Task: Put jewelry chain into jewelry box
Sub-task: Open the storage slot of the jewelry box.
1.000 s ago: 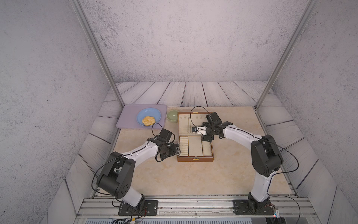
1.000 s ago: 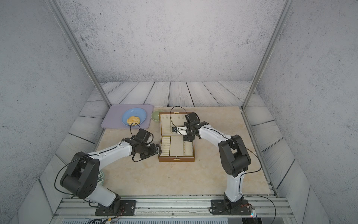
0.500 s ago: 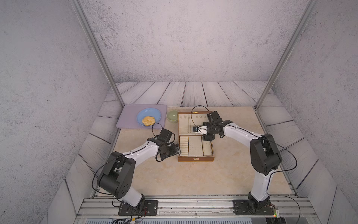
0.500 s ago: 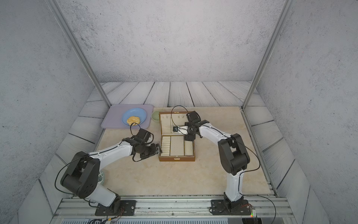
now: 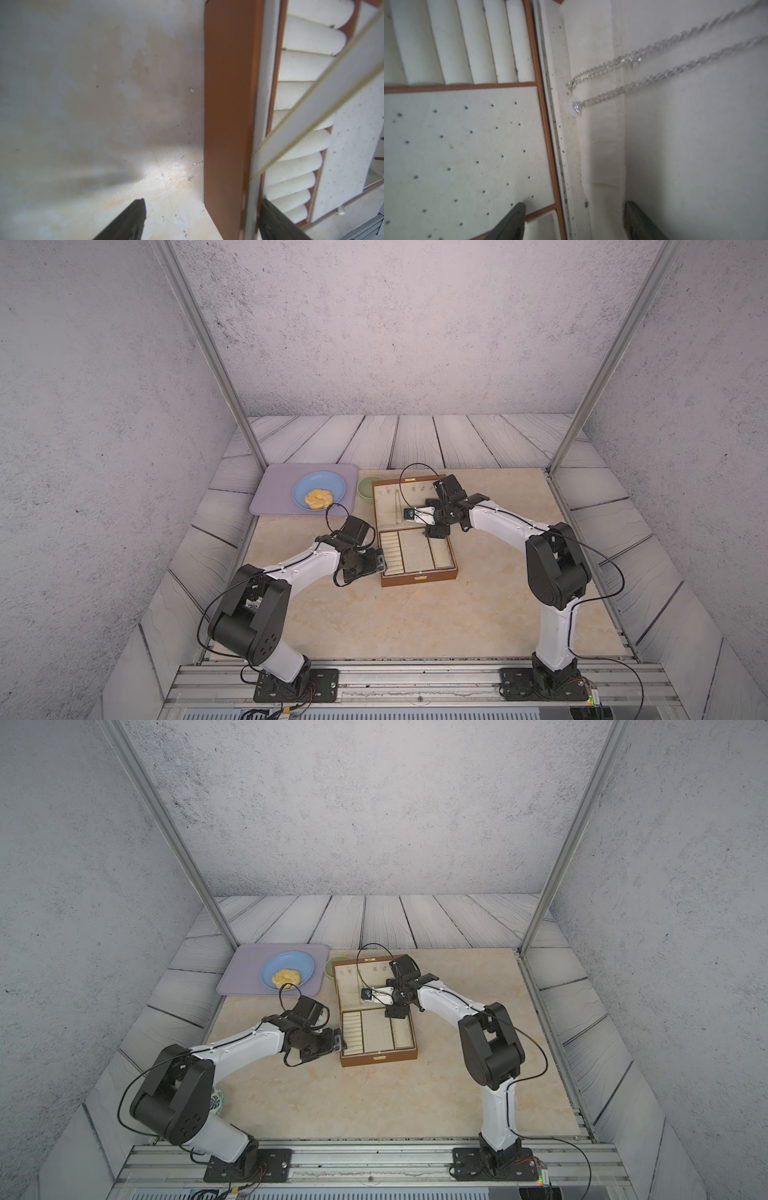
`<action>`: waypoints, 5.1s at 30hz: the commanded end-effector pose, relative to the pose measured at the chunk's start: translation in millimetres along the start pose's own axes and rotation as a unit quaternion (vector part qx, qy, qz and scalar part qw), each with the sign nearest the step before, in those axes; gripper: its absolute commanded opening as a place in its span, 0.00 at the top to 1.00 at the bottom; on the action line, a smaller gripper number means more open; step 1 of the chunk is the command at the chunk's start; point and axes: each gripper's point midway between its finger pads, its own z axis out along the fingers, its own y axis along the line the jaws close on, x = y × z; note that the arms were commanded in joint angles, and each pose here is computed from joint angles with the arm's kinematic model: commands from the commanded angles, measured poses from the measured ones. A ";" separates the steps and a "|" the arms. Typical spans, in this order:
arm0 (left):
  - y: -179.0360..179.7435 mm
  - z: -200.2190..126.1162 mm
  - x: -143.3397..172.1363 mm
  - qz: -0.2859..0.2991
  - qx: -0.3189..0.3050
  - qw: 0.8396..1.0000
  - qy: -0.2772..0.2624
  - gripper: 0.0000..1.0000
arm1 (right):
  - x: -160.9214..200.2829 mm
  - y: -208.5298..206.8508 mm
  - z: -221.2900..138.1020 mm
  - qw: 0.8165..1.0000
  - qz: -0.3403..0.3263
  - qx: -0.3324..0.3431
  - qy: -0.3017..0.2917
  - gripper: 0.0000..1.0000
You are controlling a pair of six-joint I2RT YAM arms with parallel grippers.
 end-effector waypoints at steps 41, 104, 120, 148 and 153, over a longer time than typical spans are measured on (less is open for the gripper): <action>13.1 5.4 7.6 0.005 -0.036 0.999 0.022 0.12 | -16.2 -48.5 -27.8 0.993 -0.012 0.114 0.003 0.27; 14.2 7.8 9.3 0.006 -0.039 0.999 0.028 0.12 | -1.9 -17.6 21.5 0.996 -0.058 0.042 0.049 0.28; 15.4 8.1 10.0 0.005 -0.042 0.999 0.029 0.12 | -5.3 -16.2 29.2 0.996 -0.052 0.035 0.056 0.52; 16.1 7.4 9.6 0.005 -0.045 0.999 0.028 0.12 | 0.1 -31.7 40.2 0.995 -0.043 0.065 0.060 0.89; 15.5 6.2 8.0 0.008 -0.046 0.999 0.027 0.12 | 0.0 -34.2 40.3 0.995 -0.043 0.073 0.061 1.00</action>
